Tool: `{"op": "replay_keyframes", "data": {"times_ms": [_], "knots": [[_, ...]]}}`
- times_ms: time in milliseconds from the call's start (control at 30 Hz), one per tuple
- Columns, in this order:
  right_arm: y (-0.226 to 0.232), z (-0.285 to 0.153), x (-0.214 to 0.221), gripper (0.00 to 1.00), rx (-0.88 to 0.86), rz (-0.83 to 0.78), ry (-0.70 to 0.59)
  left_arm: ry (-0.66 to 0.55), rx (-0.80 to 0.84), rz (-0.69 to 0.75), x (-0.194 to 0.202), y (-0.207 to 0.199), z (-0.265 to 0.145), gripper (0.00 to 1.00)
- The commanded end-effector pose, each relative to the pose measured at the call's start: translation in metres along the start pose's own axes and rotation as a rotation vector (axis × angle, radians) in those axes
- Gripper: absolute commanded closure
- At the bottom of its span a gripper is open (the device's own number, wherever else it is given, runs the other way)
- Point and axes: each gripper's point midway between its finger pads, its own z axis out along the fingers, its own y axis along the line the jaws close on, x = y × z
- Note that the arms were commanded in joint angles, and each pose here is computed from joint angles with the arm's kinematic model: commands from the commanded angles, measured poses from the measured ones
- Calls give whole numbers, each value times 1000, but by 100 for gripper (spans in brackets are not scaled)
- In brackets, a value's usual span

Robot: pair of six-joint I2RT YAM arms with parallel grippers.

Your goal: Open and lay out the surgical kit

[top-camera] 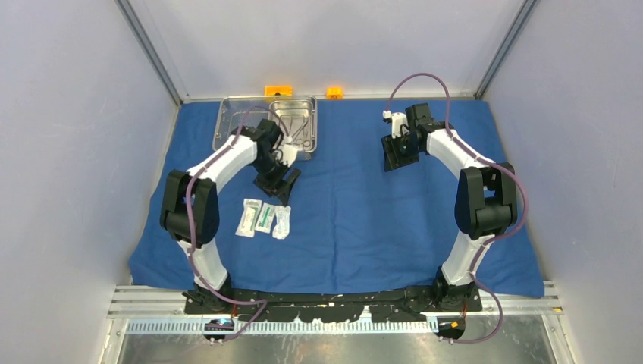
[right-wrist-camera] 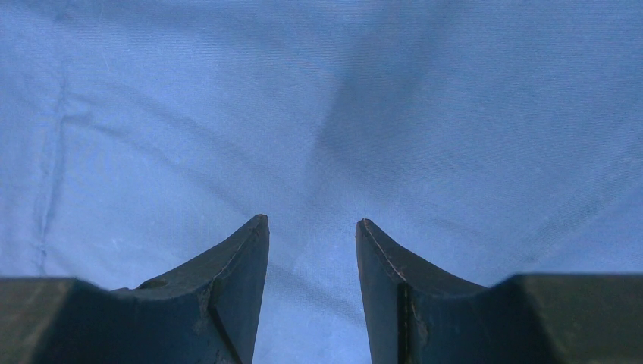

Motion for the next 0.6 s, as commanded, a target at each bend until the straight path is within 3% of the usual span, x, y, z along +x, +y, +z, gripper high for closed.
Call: {"op": "replay_keyframes", "data": {"times_ms": [0, 300, 567], "knots": [[2, -16, -26, 49, 4, -27, -77, -193, -145, 60, -52, 19, -53, 28], [6, -24, -33, 49, -3, -26, -107, -418, -314, 58, -176, 71, -89, 23], [5, -20, -30, 49, -8, -28, -97, -433, -405, -39, -241, 136, -44, 30]]}}
